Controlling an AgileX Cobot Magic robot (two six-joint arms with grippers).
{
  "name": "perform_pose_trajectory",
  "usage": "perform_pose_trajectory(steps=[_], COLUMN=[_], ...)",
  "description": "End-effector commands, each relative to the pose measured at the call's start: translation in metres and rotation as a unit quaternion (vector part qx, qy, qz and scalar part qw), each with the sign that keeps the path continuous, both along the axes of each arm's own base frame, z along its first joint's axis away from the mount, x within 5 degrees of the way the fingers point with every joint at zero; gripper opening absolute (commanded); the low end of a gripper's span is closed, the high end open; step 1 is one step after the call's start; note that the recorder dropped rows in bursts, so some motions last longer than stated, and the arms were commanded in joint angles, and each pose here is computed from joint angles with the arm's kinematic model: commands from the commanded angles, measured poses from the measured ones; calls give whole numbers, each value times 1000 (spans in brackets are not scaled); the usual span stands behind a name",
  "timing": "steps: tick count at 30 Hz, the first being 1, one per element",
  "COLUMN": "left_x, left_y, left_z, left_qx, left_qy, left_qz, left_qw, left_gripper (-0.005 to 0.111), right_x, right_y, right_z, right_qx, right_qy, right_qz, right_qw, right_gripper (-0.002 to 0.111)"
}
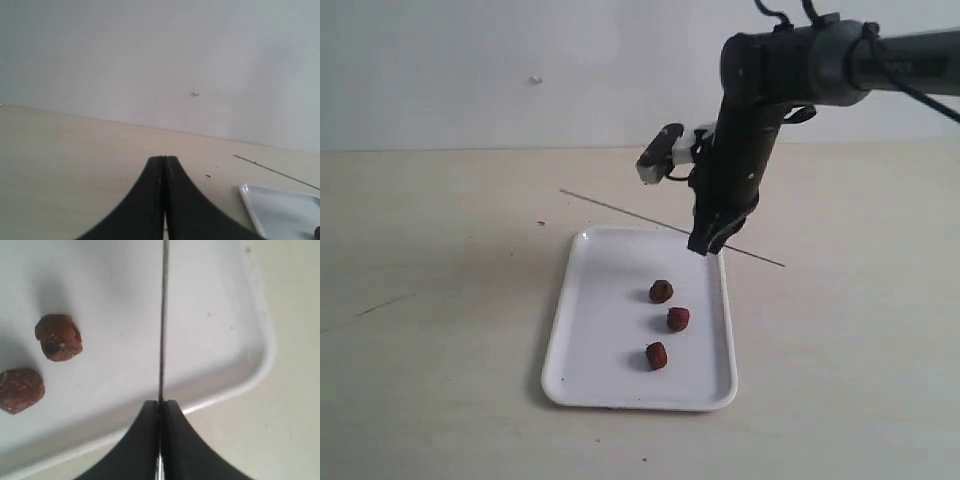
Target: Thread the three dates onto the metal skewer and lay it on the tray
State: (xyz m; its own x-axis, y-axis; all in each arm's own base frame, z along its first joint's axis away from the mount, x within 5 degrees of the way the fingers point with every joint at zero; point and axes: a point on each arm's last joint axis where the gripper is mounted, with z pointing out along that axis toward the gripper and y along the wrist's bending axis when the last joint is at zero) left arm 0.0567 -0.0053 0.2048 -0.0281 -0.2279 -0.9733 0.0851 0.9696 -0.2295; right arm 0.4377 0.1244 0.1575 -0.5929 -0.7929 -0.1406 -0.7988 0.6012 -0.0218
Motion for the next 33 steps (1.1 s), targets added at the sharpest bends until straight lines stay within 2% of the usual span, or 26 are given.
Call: perform_pose_trajectory(steps=[1, 5, 8, 16, 26, 33], left_x=[0, 0, 0, 0, 0, 0], left_y=[0, 0, 0, 0, 0, 0], left_z=[0, 0, 0, 0, 0, 0], left_qx=[-5, -5, -5, -5, -5, -5], left_qy=[-3, -3, -3, -3, -3, -3], left_qz=[0, 0, 0, 0, 0, 0], left_qw=[1000, 1000, 1000, 1000, 1000, 1000], left_gripper=[0, 0, 0, 0, 0, 0], right_x=[-8, -22, -49, -162, -282, -323], right_y=[-34, -57, -79, -116, -118, -113], right_z=[37, 81, 104, 123, 141, 140], right_qx=[6, 19, 22, 40, 67, 117], right_qy=[25, 8, 0, -29, -103, -134], right_qz=[-119, -205, -247, -344, -362, -358], right_qw=[993, 978, 969, 938, 924, 917], right_gripper=[0, 0, 0, 0, 0, 0])
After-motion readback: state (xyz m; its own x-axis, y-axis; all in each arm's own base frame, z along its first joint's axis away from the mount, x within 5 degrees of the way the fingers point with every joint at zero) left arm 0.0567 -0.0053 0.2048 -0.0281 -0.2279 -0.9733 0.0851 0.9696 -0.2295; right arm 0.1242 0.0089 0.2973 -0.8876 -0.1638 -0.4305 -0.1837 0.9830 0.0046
